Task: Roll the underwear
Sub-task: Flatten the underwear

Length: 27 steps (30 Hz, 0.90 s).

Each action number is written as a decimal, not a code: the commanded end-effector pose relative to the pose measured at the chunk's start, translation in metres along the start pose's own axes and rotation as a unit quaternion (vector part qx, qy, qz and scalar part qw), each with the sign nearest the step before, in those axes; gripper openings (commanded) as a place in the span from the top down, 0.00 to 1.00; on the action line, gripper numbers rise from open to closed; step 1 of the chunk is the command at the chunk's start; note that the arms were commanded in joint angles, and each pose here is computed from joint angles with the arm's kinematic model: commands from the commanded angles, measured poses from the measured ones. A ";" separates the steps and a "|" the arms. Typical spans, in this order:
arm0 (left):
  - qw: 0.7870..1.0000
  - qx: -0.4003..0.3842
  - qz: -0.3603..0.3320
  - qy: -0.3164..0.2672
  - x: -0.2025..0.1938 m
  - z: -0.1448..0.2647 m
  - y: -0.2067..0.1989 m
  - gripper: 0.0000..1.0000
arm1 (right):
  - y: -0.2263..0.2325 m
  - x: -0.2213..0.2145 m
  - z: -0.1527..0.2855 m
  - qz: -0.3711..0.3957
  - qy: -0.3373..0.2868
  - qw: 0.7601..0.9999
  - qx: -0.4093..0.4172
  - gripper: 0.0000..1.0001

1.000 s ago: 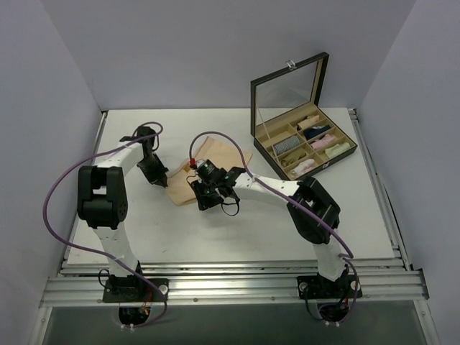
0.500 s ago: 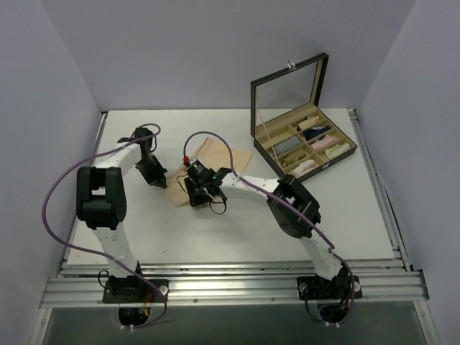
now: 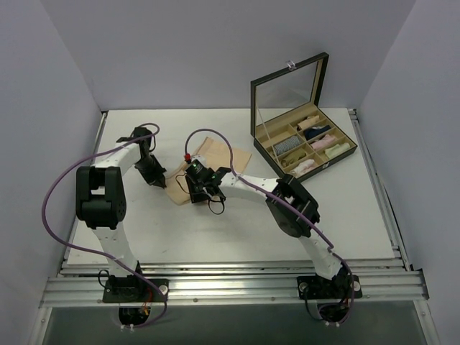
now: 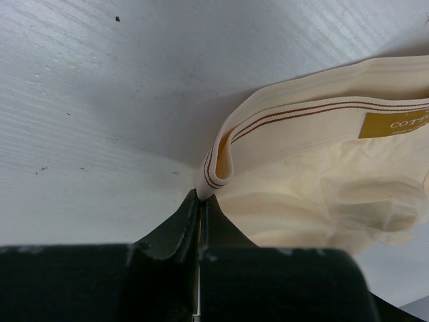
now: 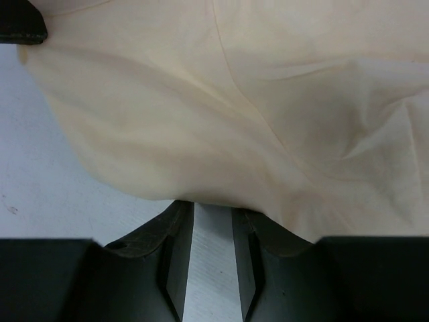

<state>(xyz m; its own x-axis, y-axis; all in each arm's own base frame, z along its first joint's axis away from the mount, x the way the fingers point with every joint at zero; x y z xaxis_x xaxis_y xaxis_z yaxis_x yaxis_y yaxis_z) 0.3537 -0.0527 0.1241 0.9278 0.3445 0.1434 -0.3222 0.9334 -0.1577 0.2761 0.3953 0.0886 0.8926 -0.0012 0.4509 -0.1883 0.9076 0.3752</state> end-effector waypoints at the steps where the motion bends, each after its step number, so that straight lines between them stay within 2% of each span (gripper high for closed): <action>1: 1.000 -0.008 0.002 -0.007 0.004 0.007 0.001 0.98 | 0.001 0.008 0.003 -0.012 -0.039 0.999 -0.015 0.74; 6: 1.000 -0.008 0.001 -0.007 0.003 0.007 0.000 0.98 | 0.007 0.014 0.001 -0.023 -0.059 0.998 0.001 0.72; 12: 1.000 -0.008 0.002 -0.007 0.005 0.008 0.001 0.98 | 0.006 0.008 -0.010 -0.028 -0.051 0.998 0.007 0.73; 15: 1.000 -0.007 0.001 -0.008 0.005 0.009 0.001 0.98 | 0.000 0.002 -0.017 -0.029 -0.041 0.999 -0.011 0.81; 16: 1.000 -0.007 0.001 -0.010 0.006 0.010 0.001 0.98 | -0.003 0.000 -0.019 -0.031 -0.041 0.998 -0.022 0.87; 21: 1.000 -0.010 0.002 -0.011 0.007 0.011 0.001 0.98 | -0.014 -0.009 -0.016 -0.029 -0.028 0.998 -0.047 0.98; 27: 1.000 -0.018 -0.001 -0.011 0.002 0.017 0.002 0.98 | -0.010 -0.016 0.007 -0.011 -0.017 0.998 -0.060 1.00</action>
<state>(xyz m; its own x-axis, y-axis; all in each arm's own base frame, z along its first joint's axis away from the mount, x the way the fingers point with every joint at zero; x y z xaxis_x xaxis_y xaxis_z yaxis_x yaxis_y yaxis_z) 0.3538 -0.0512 0.1245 0.9266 0.3500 0.1377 -0.3263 0.9302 -0.1682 0.2817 0.4022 0.0818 0.8634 -0.0927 0.4960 -0.1314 0.9078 0.3984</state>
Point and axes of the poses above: each gripper's point midway between its finger pads, its own z axis back along the fingers, its own y axis along the line the jaws close on, x = y × z, the point moved 9 cm from there along z, back along the fingers, and after that the axes turned 15 degrees about -z, right-handed, at the moved point
